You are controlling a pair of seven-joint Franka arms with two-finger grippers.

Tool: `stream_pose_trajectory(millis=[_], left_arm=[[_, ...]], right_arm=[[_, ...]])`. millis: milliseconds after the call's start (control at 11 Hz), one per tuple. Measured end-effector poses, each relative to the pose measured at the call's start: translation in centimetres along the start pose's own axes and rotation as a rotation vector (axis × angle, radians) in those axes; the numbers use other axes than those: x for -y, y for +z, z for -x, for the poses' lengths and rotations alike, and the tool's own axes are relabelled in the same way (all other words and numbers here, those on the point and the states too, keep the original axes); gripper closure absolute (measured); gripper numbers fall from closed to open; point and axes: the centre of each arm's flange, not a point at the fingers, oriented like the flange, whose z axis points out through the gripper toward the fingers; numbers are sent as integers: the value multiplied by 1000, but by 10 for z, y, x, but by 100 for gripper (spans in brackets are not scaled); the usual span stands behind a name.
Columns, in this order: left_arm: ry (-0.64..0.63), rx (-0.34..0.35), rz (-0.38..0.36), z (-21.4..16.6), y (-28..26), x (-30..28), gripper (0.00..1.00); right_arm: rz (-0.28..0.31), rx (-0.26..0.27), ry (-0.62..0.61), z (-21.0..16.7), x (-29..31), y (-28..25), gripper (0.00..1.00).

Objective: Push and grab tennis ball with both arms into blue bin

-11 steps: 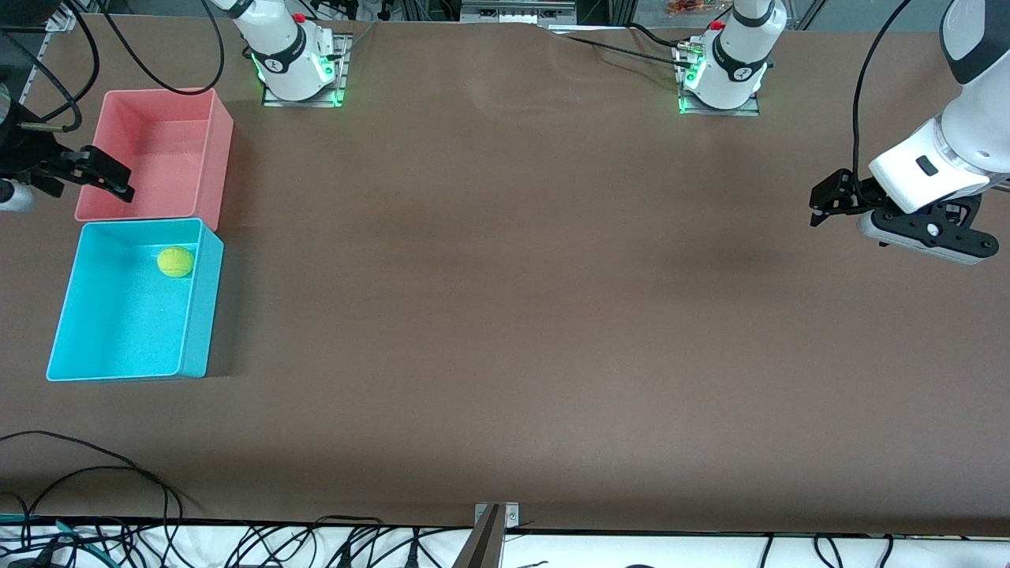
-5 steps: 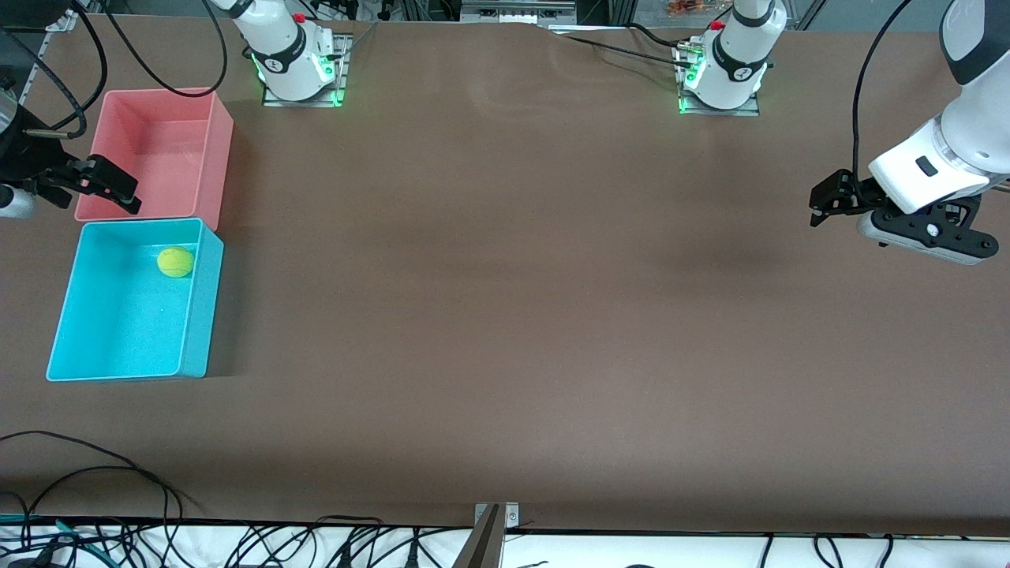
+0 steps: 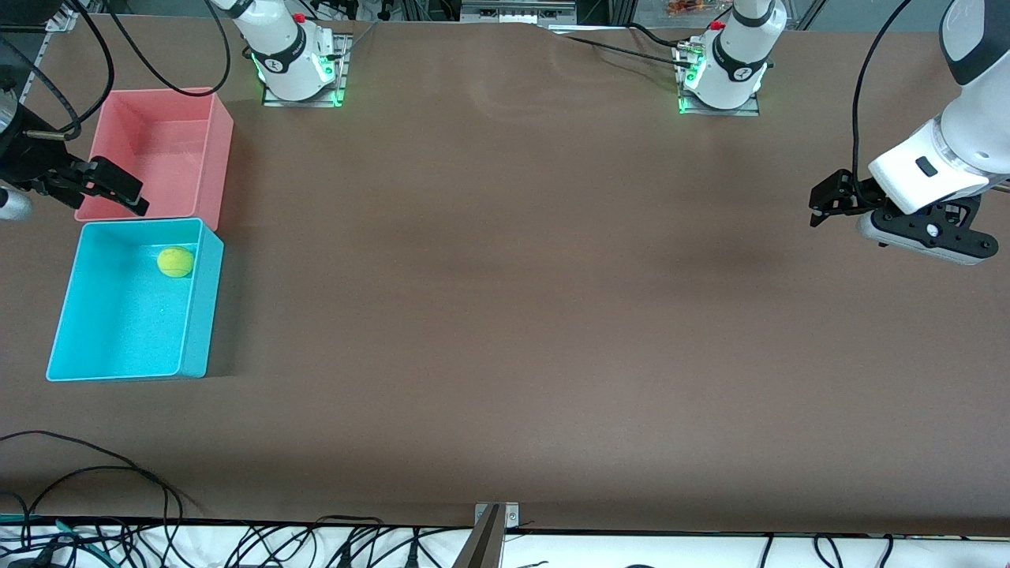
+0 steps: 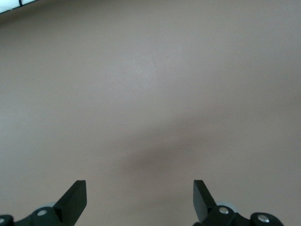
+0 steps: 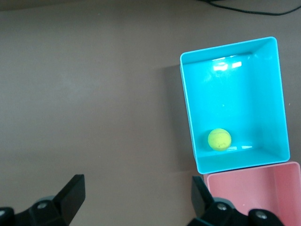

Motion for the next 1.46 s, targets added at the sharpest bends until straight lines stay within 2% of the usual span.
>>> stream_pose_trajectory(millis=[274, 639, 1460], left_arm=[[0, 0, 0, 0, 0, 0, 0], [-2, 0, 0, 0, 0, 0, 0], [-9, 0, 0, 1, 0, 2, 0]], right_arm=[[-1, 13, 16, 0, -4, 4, 0], [16, 78, 20, 3, -8, 21, 0], [51, 80, 18, 6, -14, 18, 0]])
